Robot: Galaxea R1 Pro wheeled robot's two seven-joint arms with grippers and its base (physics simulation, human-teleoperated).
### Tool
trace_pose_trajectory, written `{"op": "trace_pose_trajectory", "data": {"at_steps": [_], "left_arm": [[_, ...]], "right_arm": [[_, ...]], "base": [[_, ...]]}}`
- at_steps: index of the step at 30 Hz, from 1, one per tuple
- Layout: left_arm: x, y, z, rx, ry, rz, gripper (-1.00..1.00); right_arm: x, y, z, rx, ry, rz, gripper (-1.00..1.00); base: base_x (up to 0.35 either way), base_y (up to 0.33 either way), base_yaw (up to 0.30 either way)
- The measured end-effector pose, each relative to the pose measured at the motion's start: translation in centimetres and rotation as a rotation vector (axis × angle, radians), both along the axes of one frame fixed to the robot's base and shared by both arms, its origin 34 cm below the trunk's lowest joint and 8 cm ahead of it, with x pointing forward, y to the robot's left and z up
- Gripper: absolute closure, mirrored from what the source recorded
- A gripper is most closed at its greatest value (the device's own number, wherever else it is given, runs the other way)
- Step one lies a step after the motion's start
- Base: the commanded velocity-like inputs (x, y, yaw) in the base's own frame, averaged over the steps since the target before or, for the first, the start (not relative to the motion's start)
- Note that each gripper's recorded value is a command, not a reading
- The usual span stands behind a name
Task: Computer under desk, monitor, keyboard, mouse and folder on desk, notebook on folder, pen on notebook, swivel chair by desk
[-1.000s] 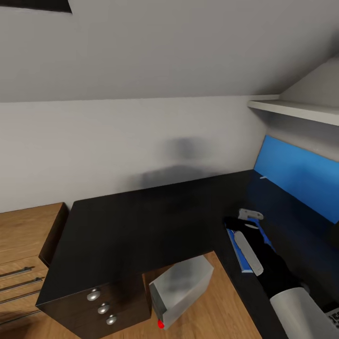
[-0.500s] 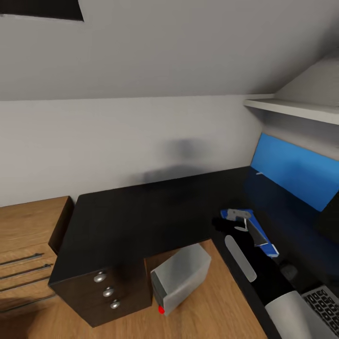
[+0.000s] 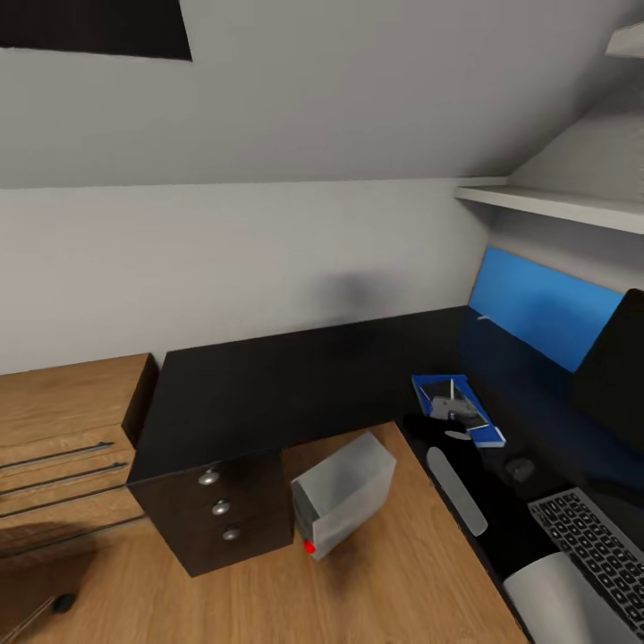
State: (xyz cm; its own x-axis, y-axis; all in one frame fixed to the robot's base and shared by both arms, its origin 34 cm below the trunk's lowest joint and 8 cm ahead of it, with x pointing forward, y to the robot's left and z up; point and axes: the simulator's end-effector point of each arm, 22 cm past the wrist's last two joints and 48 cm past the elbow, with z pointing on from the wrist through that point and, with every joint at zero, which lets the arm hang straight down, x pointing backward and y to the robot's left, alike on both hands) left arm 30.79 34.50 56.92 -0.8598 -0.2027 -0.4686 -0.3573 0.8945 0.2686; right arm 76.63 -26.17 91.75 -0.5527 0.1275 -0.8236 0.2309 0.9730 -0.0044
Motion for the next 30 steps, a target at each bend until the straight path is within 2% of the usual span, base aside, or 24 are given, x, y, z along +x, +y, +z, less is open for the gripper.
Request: {"op": "trace_pose_trajectory", "data": {"at_steps": [2, 7, 14, 15, 18, 24, 26, 30], "left_arm": [[0.1, 0.2, 0.0, 0.002, -0.001, 0.002, -1.0], [0.4, 0.4, 0.2, 0.003, -0.009, 0.002, -1.0], [0.8, 0.4, 0.4, 0.004, -0.022, 0.002, -1.0], [1.0, 0.4, 0.5, 0.004, -0.027, 0.002, -1.0], [1.3, 0.3, 0.6, 0.002, -0.035, 0.002, -1.0], [1.7, 0.2, 0.7, 0.001, -0.045, 0.002, -1.0], [1.8, 0.2, 0.8, 0.001, -0.048, 0.002, -1.0], [2.0, 0.1, 0.9, 0.0, -0.054, 0.001, -1.0]], "right_arm": [[0.0, 0.1, 0.1, 0.0, -0.001, 0.001, -1.0], [-0.8, 4.4, -0.6, -0.003, 0.008, 0.074, -1.0], [-1.9, 7.7, -1.3, -0.025, 0.017, 0.115, -1.0], [-2.7, 8.8, -2.6, -0.034, 0.032, 0.122, -1.0], [-3.8, 9.7, -4.8, -0.054, 0.038, 0.127, -1.0], [-5.5, 10.0, -8.4, -0.095, 0.034, 0.132, -1.0], [-7.7, 8.8, -12.5, -0.128, 0.058, 0.108, -1.0], [-10.0, 7.3, -15.9, -0.166, 0.064, 0.076, -1.0]], "base": [[-0.325, 0.0, 0.121], [-0.216, 0.0, 0.148], [-0.046, 0.0, 0.156], [-0.008, 0.0, 0.157], [-0.004, 0.0, 0.157], [-0.001, 0.0, 0.148], [0.0, 0.0, 0.12], [0.0, 0.0, 0.079]]}}
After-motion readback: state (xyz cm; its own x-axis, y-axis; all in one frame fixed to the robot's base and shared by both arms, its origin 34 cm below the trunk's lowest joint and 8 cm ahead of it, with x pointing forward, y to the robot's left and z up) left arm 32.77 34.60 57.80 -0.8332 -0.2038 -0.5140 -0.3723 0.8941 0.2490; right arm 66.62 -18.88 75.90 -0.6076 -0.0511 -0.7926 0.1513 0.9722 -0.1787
